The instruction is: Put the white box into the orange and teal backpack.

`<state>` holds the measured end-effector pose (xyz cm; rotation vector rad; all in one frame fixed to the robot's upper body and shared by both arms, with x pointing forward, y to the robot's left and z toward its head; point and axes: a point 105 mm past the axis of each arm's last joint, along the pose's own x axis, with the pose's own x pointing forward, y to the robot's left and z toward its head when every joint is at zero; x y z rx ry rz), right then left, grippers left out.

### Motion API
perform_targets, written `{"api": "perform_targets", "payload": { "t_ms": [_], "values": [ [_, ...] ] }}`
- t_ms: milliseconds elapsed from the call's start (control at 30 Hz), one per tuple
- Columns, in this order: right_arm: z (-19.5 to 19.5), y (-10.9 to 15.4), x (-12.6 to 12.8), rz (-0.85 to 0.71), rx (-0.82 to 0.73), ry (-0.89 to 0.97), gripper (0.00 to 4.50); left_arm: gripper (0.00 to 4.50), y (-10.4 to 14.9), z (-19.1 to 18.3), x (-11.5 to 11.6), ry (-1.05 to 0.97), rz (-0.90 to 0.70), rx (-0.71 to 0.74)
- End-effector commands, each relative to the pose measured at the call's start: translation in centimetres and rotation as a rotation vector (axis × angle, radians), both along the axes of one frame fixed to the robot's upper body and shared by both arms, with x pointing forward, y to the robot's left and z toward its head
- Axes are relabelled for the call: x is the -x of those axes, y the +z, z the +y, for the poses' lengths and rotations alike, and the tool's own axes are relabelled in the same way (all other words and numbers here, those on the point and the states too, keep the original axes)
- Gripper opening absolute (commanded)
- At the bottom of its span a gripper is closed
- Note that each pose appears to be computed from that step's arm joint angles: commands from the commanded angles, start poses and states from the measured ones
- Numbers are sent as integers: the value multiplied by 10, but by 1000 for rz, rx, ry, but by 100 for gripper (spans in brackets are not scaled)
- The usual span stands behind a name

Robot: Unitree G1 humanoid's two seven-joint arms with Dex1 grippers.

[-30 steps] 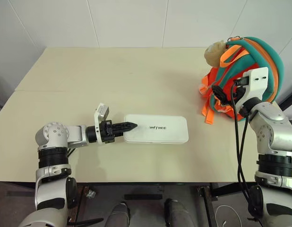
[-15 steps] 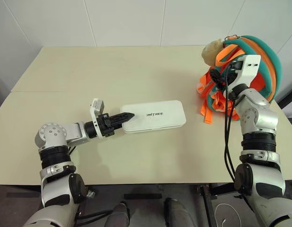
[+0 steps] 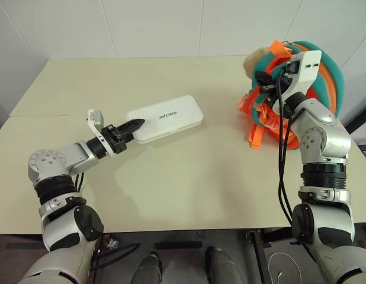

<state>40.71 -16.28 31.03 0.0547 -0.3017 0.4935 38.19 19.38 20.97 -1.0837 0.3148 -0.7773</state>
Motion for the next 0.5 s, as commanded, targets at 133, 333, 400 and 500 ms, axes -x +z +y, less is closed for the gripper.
{"api": "perform_targets", "payload": {
  "t_ms": [133, 333, 400, 500],
  "values": [
    [51, 37, 61, -137, 44, 328, 1, 128, 30, 24, -7, 76, -93, -24],
    [79, 33, 111, -123, 112, 598, 1, 128, 42, 47, -10, 133, -122, -63],
    [87, 27, 133, -111, 155, 715, 1, 128, 45, 51, -10, 139, -134, -88],
    [91, 20, 149, -90, 206, 789, 1, 128, 48, 55, -10, 137, -144, -112]
  ]
}}
